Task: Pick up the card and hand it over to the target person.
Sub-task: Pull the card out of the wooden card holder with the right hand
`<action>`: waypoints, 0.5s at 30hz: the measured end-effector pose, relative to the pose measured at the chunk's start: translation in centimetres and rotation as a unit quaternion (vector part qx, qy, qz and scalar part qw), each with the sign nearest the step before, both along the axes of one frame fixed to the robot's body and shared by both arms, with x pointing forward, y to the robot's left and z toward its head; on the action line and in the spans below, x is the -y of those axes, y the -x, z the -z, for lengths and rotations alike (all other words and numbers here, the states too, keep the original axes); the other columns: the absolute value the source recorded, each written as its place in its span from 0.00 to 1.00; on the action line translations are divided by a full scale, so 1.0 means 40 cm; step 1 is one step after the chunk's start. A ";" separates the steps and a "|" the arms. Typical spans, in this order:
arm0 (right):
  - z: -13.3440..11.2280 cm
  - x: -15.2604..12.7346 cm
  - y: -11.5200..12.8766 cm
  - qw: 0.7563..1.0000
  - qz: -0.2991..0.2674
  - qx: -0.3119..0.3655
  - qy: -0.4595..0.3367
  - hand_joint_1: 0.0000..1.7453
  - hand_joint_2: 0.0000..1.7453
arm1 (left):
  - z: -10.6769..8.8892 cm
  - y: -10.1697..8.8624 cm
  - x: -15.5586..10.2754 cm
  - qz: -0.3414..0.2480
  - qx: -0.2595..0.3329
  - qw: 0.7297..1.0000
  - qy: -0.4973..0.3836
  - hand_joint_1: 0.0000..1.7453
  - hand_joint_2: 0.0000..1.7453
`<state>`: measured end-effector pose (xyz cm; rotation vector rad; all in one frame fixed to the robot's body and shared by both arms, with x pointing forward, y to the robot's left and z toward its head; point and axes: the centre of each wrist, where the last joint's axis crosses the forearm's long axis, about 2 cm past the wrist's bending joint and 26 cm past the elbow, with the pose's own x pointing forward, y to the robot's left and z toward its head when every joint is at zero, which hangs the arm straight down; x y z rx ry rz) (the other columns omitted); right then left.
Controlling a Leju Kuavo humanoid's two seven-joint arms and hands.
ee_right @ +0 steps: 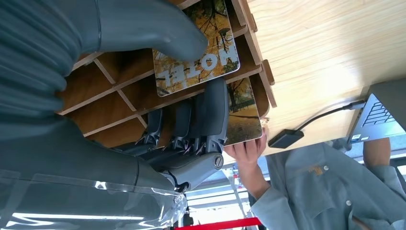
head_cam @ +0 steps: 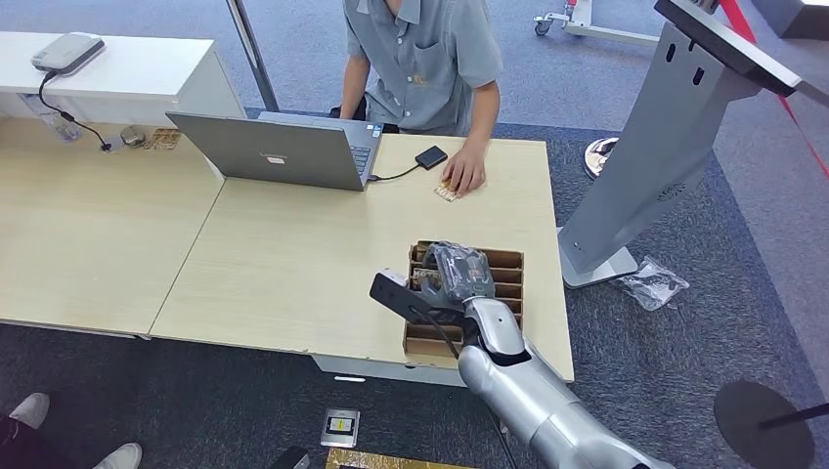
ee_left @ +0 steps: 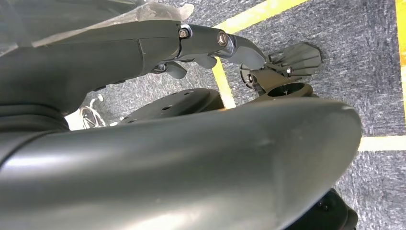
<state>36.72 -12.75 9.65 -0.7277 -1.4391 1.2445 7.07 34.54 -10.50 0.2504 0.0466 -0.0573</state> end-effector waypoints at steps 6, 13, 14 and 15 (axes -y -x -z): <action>-0.002 0.001 -0.002 1.000 0.004 0.002 0.000 0.61 1.00 | 0.000 0.000 -0.004 0.002 0.002 1.000 0.000 0.00 0.00; -0.001 0.006 -0.001 1.000 0.008 0.007 -0.005 0.70 1.00 | -0.001 0.000 -0.008 0.009 0.003 1.000 0.001 0.00 0.00; -0.002 0.006 -0.001 1.000 0.007 0.010 -0.006 0.71 1.00 | -0.001 0.000 -0.008 0.010 0.003 1.000 0.002 0.00 0.00; -0.002 0.005 0.000 1.000 0.006 0.013 -0.007 0.72 1.00 | -0.001 -0.001 -0.007 0.011 0.003 1.000 0.002 0.00 0.00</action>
